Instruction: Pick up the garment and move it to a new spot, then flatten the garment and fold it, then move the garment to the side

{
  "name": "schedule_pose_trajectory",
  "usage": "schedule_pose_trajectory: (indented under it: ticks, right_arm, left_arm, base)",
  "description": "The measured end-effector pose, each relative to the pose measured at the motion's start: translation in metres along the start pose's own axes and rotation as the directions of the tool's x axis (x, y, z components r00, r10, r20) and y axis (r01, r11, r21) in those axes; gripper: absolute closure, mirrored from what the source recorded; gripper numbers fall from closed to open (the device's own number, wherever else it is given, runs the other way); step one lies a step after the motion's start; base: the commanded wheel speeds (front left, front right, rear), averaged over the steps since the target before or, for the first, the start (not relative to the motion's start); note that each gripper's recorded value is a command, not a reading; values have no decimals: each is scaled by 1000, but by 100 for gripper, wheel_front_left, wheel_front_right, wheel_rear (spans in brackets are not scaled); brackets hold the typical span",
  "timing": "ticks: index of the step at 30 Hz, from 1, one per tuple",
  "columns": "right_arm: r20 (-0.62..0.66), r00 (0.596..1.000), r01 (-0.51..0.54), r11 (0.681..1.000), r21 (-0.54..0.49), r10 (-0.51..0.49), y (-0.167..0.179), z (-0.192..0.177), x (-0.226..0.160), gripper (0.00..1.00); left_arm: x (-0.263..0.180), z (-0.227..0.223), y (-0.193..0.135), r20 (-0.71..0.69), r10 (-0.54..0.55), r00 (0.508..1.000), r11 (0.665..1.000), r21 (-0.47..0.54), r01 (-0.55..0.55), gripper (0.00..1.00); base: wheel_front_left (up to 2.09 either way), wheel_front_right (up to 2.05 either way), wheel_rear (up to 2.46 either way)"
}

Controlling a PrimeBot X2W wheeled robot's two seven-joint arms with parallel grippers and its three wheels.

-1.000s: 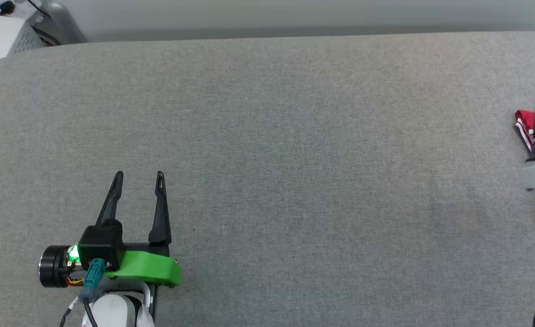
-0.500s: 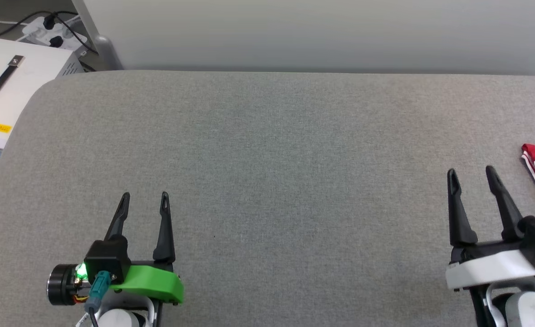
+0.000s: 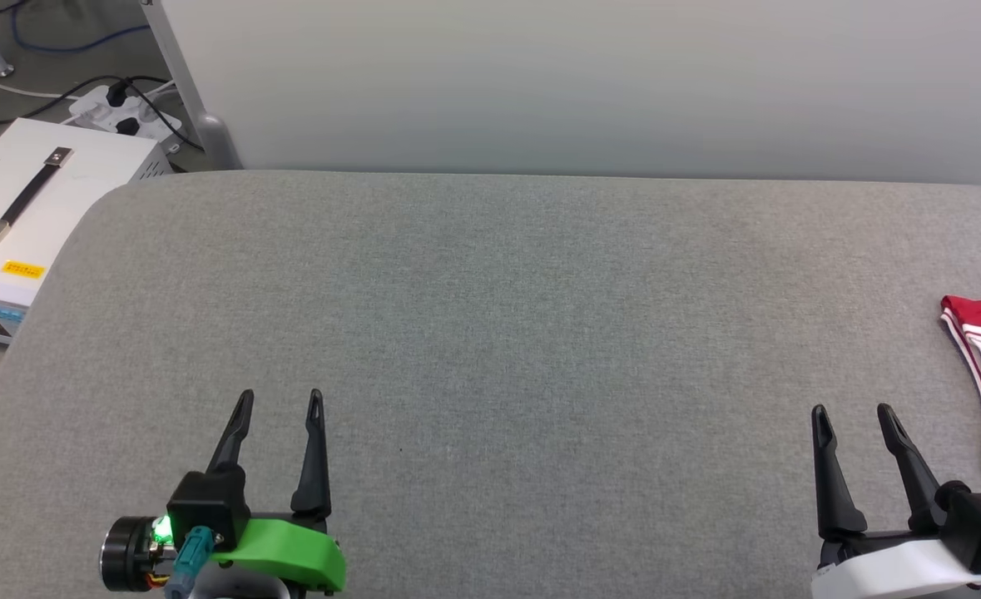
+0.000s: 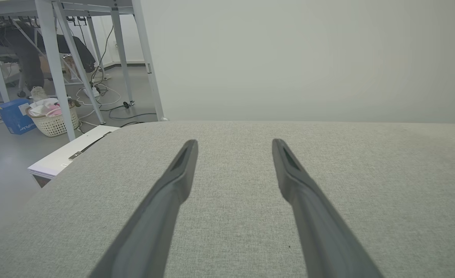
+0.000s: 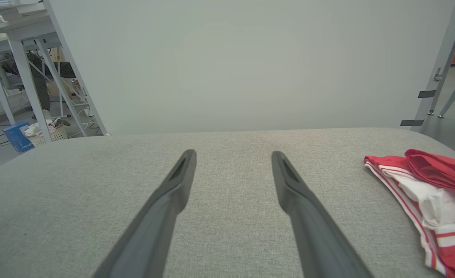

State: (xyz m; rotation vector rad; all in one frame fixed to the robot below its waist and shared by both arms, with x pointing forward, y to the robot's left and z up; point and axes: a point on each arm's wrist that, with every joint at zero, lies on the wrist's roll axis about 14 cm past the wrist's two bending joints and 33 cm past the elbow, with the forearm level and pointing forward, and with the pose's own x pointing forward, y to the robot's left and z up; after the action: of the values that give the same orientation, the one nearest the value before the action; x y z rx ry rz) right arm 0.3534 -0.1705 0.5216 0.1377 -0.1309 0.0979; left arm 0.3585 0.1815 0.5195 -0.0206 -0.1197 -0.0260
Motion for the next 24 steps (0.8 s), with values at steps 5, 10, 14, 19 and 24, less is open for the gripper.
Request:
schedule_pose_trajectory:
  ticks: [5,10,14,19,24]
  right_arm:
    - [2,1000,2,1000,2,-2,1,1,-3,0]
    - [0,1000,0,1000,4,0,2,0,-5,0]
    - [-1,1000,0,1000,4,0,2,0,-5,100]
    - [-3,1000,1,1000,3,-1,1,0,-5,100]
    - [-16,1000,0,1000,-4,0,2,-2,-6,100]
  left_arm:
    - [-2,0,-1,-1,-3,1000,1000,-2,3,0]
    - [-6,-3,-1,-10,-1,1000,1000,-2,1,0]
    - [-5,-2,-1,-9,-2,1000,1000,-2,2,100]
    - [-5,-3,-2,-13,-3,1000,1000,-2,3,100]
    - [-5,-3,-2,-21,-5,1000,1000,-2,5,100]
  base:
    - [0,0,0]
    - [0,0,0]
    - [0,0,0]
    - [0,0,0]
    - [0,0,0]
